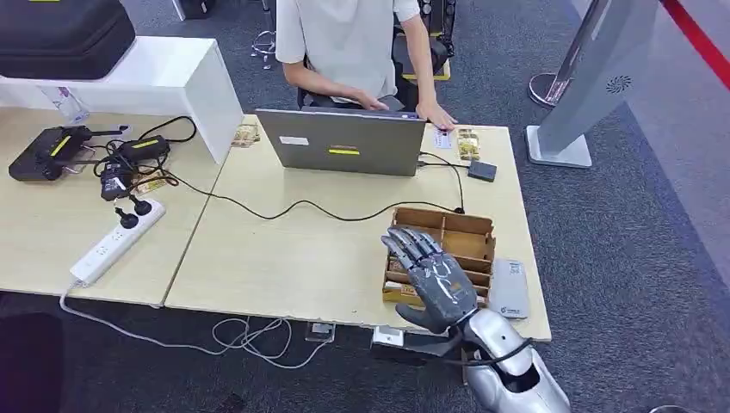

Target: Pass the card to the sensor for recognition and then transmit it.

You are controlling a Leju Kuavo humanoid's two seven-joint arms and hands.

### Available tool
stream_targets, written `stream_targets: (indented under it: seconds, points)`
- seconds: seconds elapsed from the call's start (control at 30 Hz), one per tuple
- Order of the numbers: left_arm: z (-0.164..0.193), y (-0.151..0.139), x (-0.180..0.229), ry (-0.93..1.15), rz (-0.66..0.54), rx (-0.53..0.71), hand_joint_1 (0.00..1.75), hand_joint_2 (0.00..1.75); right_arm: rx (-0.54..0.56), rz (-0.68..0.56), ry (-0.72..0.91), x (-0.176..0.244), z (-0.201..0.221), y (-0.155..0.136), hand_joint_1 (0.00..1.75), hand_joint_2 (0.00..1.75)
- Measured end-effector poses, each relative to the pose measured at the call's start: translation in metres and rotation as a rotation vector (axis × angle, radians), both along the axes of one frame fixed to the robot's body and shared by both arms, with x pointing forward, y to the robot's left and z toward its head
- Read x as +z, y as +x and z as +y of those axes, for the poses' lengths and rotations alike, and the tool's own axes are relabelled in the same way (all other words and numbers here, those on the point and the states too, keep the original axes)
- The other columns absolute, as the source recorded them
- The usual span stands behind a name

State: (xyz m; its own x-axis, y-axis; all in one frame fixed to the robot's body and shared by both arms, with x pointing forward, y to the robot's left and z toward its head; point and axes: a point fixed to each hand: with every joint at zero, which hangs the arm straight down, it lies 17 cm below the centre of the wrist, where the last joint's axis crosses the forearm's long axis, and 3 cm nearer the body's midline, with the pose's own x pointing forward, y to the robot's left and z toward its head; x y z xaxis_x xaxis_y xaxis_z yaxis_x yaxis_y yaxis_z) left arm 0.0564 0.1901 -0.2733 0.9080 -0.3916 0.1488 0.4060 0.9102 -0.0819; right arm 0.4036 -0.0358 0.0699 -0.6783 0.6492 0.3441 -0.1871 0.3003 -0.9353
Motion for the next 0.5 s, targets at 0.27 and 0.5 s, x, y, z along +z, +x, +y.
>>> stream_targets:
  seconds: [0.27, 0.5]
  points:
    - [0.001, 0.000, 0.000, 0.001, -0.002, -0.003, 0.00, 1.75, -0.008, 0.036, -0.011, -0.015, -0.004, -0.004, 0.00, 1.75]
    - [0.001, 0.000, 0.000, 0.001, -0.006, -0.012, 0.00, 1.75, -0.053, 0.070, -0.047, -0.042, -0.019, -0.001, 0.00, 1.75]
